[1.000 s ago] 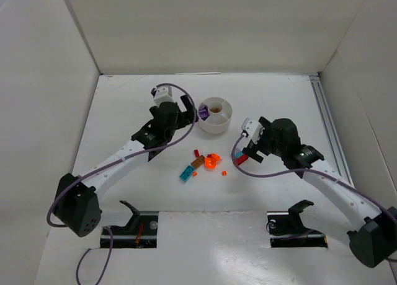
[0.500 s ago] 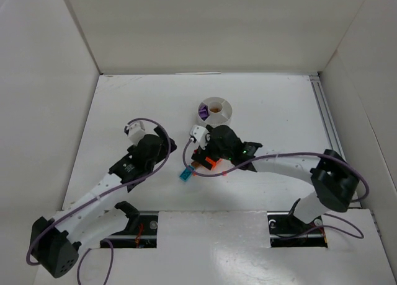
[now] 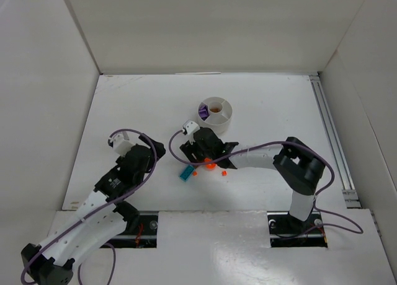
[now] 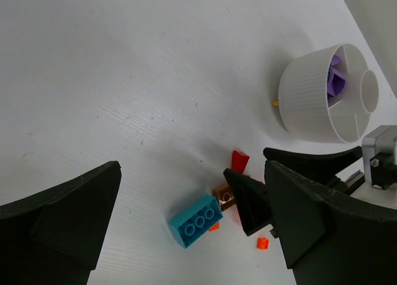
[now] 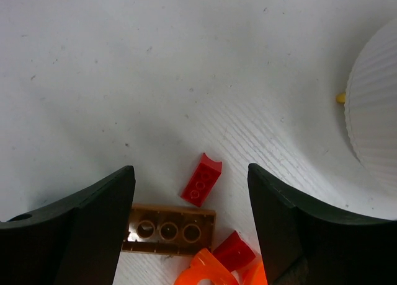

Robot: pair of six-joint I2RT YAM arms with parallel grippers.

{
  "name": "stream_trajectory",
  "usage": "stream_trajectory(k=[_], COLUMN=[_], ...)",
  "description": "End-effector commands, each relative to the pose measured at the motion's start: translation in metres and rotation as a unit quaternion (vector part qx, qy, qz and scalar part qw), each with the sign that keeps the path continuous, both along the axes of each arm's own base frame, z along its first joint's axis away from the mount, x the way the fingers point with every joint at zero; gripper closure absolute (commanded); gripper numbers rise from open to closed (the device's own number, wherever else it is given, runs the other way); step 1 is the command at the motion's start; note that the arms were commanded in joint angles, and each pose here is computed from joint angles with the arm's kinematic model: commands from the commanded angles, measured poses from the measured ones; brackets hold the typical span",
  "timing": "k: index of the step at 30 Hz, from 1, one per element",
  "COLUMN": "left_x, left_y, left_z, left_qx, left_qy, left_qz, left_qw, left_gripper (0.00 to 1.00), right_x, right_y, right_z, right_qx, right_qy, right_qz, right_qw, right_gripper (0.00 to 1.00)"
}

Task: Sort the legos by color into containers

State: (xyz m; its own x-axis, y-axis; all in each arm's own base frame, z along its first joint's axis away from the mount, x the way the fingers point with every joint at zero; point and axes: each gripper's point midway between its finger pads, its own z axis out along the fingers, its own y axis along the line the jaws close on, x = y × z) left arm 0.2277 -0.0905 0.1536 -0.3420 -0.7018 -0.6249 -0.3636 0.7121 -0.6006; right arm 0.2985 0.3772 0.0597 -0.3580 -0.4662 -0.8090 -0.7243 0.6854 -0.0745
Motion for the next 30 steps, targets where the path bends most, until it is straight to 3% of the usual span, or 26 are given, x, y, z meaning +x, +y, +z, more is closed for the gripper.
stream_trajectory(k=[1, 3, 11, 14, 30], left_x=[-0.002, -0.002, 0.001, 0.001, 0.001], left_y=[0.007, 0.007, 0.005, 0.005, 0.003], left_z=[-0.006, -0.009, -0.01, -0.01, -0.017], left_qx=[0.015, 0.023, 0.031, 0.031, 0.037], left_qy=[0.008, 0.012, 0.013, 0.013, 0.026], left_qz=[0.01, 0.008, 0.003, 0.003, -0.001], left_qw=[1.0, 1.0, 0.999, 0.999, 0.999], left_gripper=[0.0, 0.0, 0.0, 0.0, 0.0], right_x=[0.016, 0.015, 0.005, 0.004, 0.003], right_y=[0.021, 0.021, 0.02, 0.019, 0.005], right_z=[0.027, 0.015, -0.004, -0.005, -0.016], right_qx=[0.061, 0.057, 0.049, 0.045, 0.016], right_qy=[-0.02, -0.008, 0.014, 0.017, 0.018], right_qz=[-0.031, -0.037, -0.037, -0.038, -0.05], right_qw=[0.997, 0.998, 0.998, 0.998, 0.998], right_gripper=[0.24, 0.29, 0.32, 0.43, 0.43])
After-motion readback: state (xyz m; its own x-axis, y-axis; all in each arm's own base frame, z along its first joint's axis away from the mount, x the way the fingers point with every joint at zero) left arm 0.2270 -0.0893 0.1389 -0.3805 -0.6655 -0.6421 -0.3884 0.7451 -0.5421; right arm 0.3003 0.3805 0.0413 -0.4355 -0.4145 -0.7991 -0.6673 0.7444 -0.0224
